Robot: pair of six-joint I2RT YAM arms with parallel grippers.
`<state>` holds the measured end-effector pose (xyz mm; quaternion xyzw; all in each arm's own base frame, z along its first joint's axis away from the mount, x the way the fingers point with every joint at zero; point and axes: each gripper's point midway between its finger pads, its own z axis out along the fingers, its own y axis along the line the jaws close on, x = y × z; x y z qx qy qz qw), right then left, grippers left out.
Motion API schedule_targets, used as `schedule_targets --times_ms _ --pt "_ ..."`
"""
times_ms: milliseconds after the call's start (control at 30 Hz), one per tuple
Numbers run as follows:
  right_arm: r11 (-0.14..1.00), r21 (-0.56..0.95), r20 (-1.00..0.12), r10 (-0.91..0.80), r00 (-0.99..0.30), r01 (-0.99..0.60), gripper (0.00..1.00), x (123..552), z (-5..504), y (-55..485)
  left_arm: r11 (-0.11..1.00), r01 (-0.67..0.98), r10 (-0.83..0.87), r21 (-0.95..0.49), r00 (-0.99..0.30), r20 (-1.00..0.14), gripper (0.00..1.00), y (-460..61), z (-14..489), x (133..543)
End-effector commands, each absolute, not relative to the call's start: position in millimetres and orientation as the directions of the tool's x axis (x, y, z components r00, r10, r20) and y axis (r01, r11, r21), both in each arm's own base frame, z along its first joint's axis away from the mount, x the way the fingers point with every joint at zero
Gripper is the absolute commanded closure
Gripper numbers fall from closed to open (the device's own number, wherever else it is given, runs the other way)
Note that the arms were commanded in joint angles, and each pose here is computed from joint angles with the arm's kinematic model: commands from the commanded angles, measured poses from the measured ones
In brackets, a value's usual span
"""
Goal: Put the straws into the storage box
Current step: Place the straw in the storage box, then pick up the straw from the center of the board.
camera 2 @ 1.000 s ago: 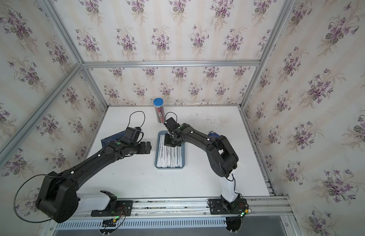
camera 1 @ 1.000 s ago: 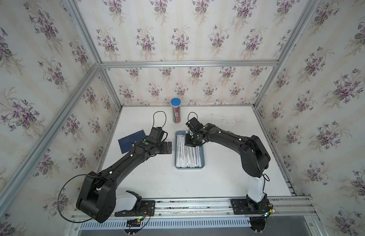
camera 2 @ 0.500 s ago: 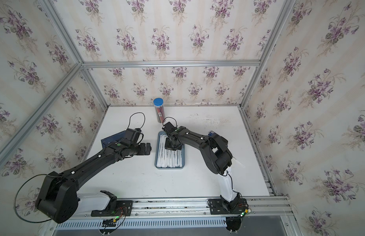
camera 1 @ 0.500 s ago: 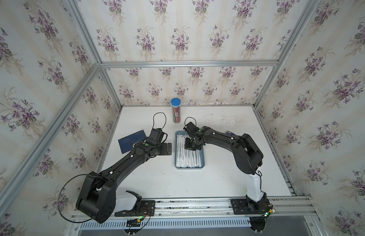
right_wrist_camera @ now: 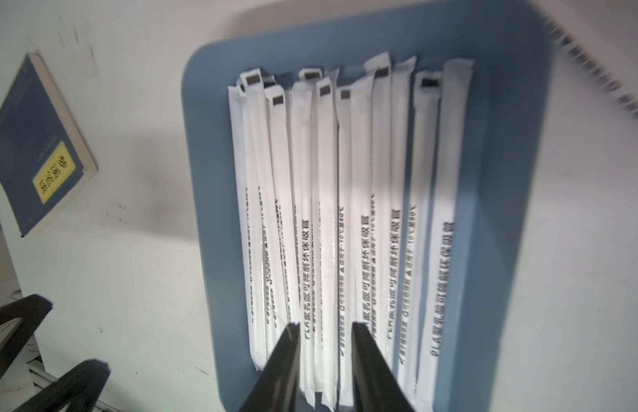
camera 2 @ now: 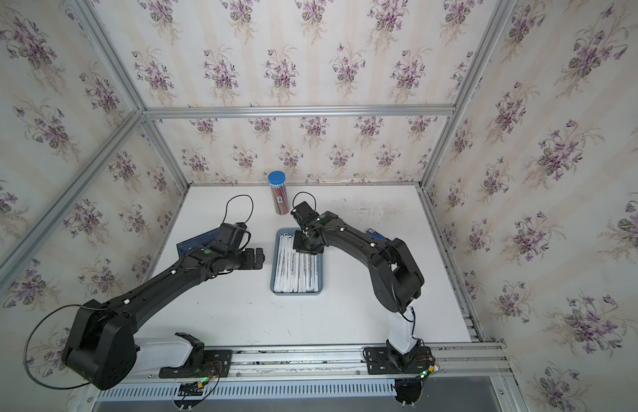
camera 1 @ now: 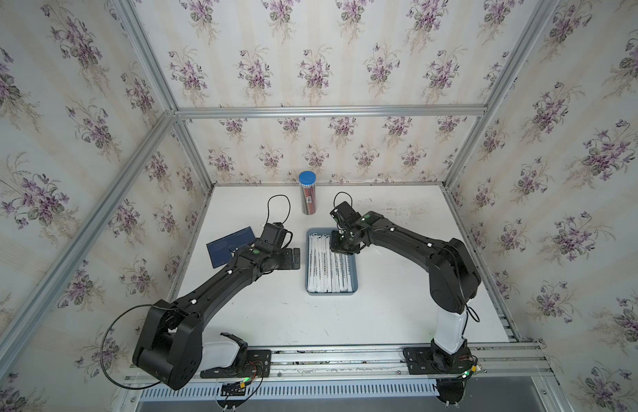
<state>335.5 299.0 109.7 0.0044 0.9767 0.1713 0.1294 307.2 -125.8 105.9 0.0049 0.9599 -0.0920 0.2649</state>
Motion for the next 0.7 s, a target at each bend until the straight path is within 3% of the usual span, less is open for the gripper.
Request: schedule_targets --times_ms 0,233,667 --pt "0.953 0.280 -0.290 -0.032 -0.957 -0.117 0.68 342.9 123.1 263.6 0.984 0.055 -0.041 -0.167 -0.855 -0.518 0.00 -124.8 109.1 309.6" --pt "0.991 0.104 -0.317 -0.050 -0.947 -0.087 0.64 393.4 90.8 171.2 0.976 0.047 -0.067 -0.215 -0.868 -0.492 0.00 -136.1 107.0 315.7" --pt "0.983 0.082 -0.306 -0.135 -0.943 -0.167 0.58 451.5 38.7 194.4 0.972 0.044 -0.071 -0.229 -0.881 -0.469 0.00 -141.6 109.9 314.4"
